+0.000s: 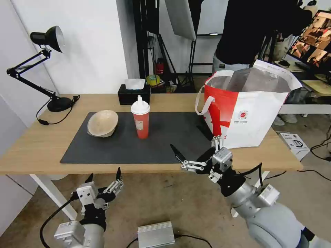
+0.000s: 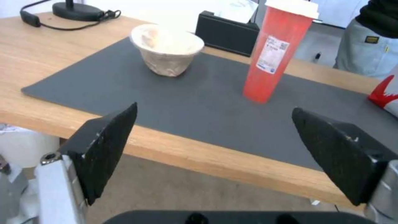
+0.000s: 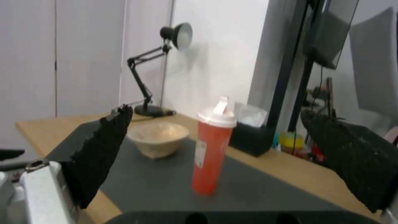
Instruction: Pick up the trash from the table and place it into the takeout bag.
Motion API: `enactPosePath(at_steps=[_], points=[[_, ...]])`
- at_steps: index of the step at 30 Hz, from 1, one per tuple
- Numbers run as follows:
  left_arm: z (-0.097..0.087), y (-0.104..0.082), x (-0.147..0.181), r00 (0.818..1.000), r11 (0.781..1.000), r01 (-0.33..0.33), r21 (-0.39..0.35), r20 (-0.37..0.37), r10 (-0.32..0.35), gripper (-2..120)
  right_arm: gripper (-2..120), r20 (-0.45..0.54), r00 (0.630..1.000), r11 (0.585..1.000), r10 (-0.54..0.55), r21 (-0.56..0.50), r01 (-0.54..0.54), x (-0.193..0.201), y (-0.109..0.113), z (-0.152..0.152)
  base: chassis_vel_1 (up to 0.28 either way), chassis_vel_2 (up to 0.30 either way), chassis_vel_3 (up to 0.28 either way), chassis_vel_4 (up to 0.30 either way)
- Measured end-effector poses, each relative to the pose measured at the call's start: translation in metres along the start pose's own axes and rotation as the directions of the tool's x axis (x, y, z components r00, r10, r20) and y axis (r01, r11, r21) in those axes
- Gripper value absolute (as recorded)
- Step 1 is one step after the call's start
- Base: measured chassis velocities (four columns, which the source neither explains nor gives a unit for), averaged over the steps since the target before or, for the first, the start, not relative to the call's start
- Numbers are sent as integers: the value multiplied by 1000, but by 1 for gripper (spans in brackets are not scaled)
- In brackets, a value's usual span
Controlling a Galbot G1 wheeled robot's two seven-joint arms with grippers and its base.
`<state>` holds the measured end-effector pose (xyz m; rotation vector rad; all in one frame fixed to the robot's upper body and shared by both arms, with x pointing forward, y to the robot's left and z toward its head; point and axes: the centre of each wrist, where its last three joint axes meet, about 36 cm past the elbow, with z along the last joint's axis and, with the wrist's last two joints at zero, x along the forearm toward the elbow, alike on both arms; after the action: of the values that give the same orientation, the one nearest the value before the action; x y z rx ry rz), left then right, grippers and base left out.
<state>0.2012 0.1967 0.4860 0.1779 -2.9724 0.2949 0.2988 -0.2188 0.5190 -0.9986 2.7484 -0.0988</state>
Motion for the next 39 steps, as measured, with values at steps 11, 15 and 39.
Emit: enactPosePath(at_steps=[11,15,39], points=[[-3,2,2,1000,1000,-13,-7,9,13,100,100,-64,998,1000,-29,5,29,-4,-8,-3,0,0,0,0],[-3,2,3,1000,1000,-17,-6,10,18,100,100,-72,997,1000,-23,5,24,-6,-12,-3,0,0,0,0],[-3,0,4,999,999,-39,-10,9,39,100,100,-108,994,1000,-6,-5,5,-31,-43,2,0,0,0,0]])
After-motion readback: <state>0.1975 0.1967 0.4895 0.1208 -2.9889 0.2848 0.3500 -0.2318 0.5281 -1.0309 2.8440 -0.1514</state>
